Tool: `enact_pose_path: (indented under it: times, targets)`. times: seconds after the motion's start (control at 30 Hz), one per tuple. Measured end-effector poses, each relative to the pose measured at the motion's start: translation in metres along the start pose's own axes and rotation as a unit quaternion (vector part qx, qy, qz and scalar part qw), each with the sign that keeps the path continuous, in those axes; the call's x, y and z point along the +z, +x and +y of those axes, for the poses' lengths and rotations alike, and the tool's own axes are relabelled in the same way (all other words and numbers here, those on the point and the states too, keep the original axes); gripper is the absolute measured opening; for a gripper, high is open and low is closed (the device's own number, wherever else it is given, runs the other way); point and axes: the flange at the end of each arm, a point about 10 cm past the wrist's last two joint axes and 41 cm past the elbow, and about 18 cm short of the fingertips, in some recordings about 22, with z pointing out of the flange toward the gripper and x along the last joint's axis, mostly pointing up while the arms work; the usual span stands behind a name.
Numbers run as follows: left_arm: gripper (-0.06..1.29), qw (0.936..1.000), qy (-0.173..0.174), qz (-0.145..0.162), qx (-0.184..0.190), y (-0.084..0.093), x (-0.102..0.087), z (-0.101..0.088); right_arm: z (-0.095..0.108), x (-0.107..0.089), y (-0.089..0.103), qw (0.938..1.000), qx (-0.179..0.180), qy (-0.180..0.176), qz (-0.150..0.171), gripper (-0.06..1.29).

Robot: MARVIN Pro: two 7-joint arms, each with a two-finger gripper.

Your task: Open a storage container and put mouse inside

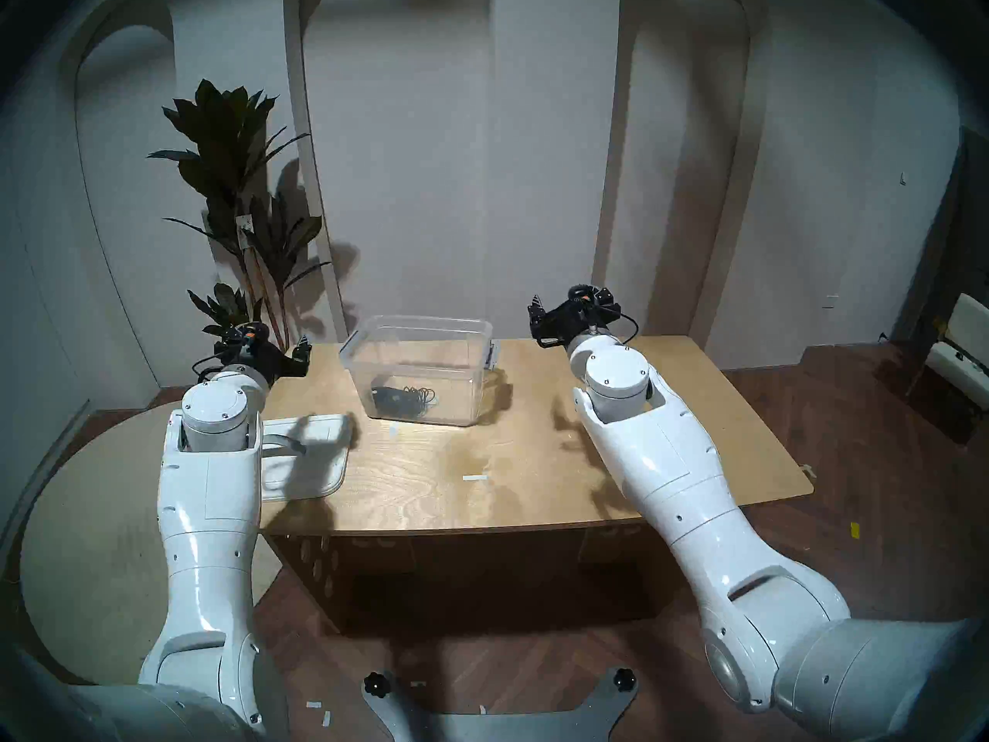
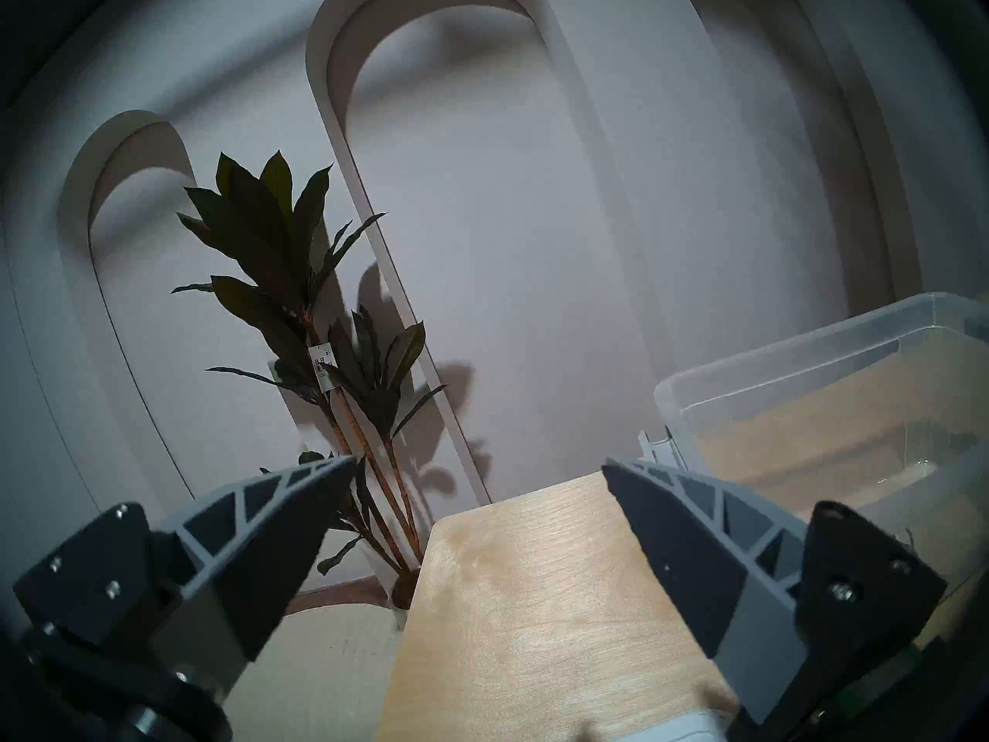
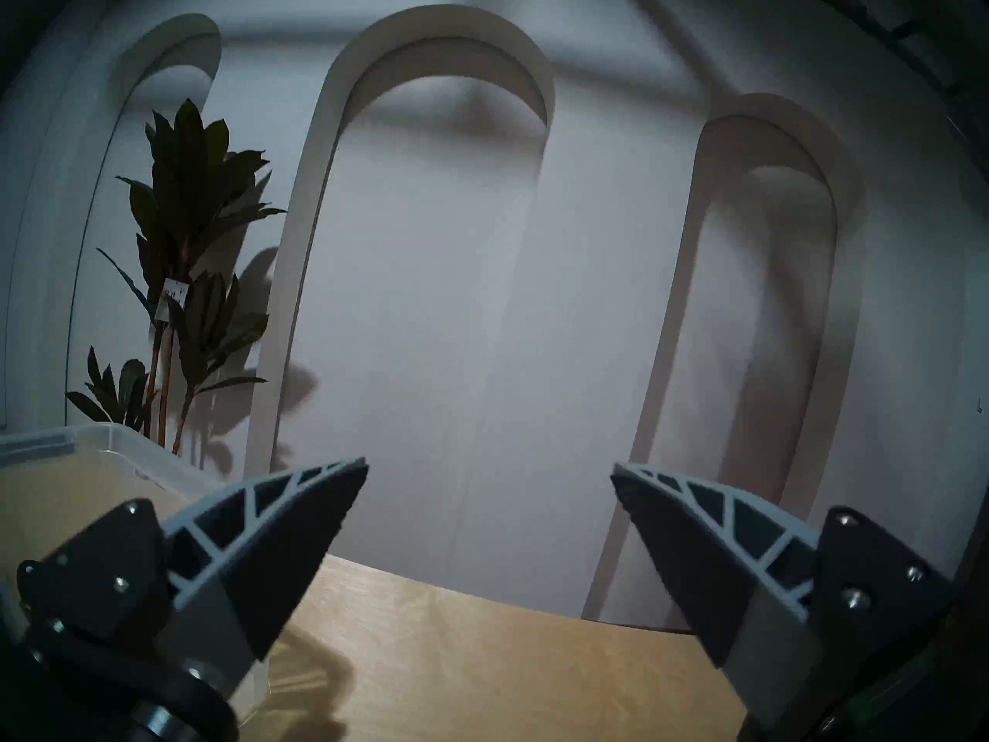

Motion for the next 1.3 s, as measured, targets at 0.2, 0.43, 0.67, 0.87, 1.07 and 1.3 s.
enact_pose_path:
  times: [0.2,0.43,0.67,0.87,1.07,1.3]
  targets:
    - [1.24,1.0000,0.000,0.001,0.001,0.001,0.000,0.000,-0.013,-0.025,-0.010,0.9996,0.014,0.021,0.016,1.23]
    - [1.24,1.0000,0.000,0.002,0.003,0.002,0.000,-0.001,-0.018,-0.050,-0.016,0.9983,0.027,0.033,0.041,1.23]
    - [1.24,1.0000,-0.001,0.003,0.005,0.003,0.000,-0.001,-0.014,-0.078,-0.016,0.9956,0.040,0.034,0.077,1.23]
    - [1.24,1.0000,-0.001,0.004,0.006,0.004,0.000,-0.002,-0.011,-0.100,-0.012,0.9935,0.047,0.036,0.098,1.23]
    - [1.24,1.0000,-0.002,0.003,0.008,0.005,0.000,-0.002,-0.009,-0.116,-0.008,0.9924,0.051,0.038,0.106,1.23]
    - [1.24,1.0000,-0.002,-0.001,0.008,0.005,-0.001,-0.002,-0.004,-0.135,0.000,0.9938,0.058,0.032,0.090,1.23]
